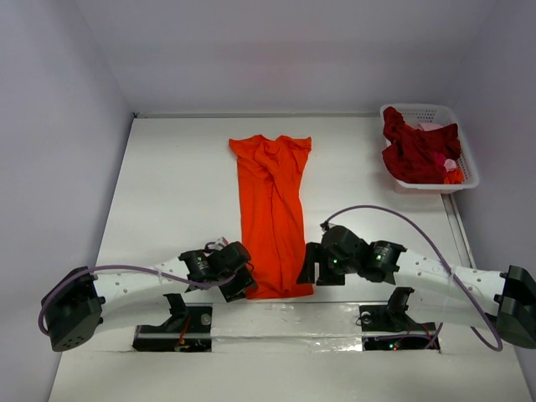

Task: Fold and stack the t-shirts
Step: Grab the bottom of the folded rectangular tshirt with both arms

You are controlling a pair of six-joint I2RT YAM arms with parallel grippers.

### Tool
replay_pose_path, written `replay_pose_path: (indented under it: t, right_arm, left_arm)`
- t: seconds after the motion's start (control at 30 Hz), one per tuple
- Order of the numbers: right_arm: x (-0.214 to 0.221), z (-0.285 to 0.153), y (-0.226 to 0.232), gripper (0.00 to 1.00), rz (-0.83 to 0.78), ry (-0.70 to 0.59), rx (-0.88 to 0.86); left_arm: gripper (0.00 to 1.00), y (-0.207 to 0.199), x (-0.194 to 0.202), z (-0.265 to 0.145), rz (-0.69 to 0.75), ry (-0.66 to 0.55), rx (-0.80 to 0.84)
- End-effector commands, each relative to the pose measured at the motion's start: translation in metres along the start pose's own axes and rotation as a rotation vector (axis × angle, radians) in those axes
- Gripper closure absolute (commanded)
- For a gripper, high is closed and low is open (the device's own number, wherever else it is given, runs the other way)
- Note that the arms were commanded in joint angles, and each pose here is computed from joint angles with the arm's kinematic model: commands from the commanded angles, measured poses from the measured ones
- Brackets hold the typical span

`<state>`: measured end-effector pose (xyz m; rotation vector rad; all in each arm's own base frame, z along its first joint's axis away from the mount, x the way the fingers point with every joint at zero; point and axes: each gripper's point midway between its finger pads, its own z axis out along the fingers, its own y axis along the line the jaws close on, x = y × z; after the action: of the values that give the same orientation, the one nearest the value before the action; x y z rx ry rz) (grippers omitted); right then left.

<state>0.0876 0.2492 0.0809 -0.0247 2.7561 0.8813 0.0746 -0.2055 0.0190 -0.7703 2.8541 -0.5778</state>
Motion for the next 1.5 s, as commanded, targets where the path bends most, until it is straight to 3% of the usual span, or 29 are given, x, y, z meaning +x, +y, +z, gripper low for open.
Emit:
replay_pose_path:
  t: [0.0,0.37,0.8,1.03,1.47]
  right_arm:
    - [-0.015,-0.013,0.023,0.26,-0.013,-0.053,-0.042]
    - [-0.019,-0.013,0.030,0.25,-0.028,-0.052,-0.038]
    - [-0.015,-0.007,0.026,0.25,-0.017,-0.027,-0.023]
    - [-0.012,0.021,0.002,0.25,0.027,-0.006,0.106]
    - [0.008,0.057,-0.018,0.26,0.117,0.062,0.126]
  left_arm:
    - [0.58,0.012,-0.010,0.000,-0.005,-0.061,-0.066]
    - [0.71,0.013,-0.008,0.000,-0.006,-0.053,-0.083]
    - [0.76,0.018,-0.007,-0.002,-0.019,-0.046,-0.093]
    - [0.76,0.016,-0.006,-0.001,-0.013,-0.042,-0.096]
    - [0.76,0.015,-0.007,-0.003,-0.013,-0.045,-0.094]
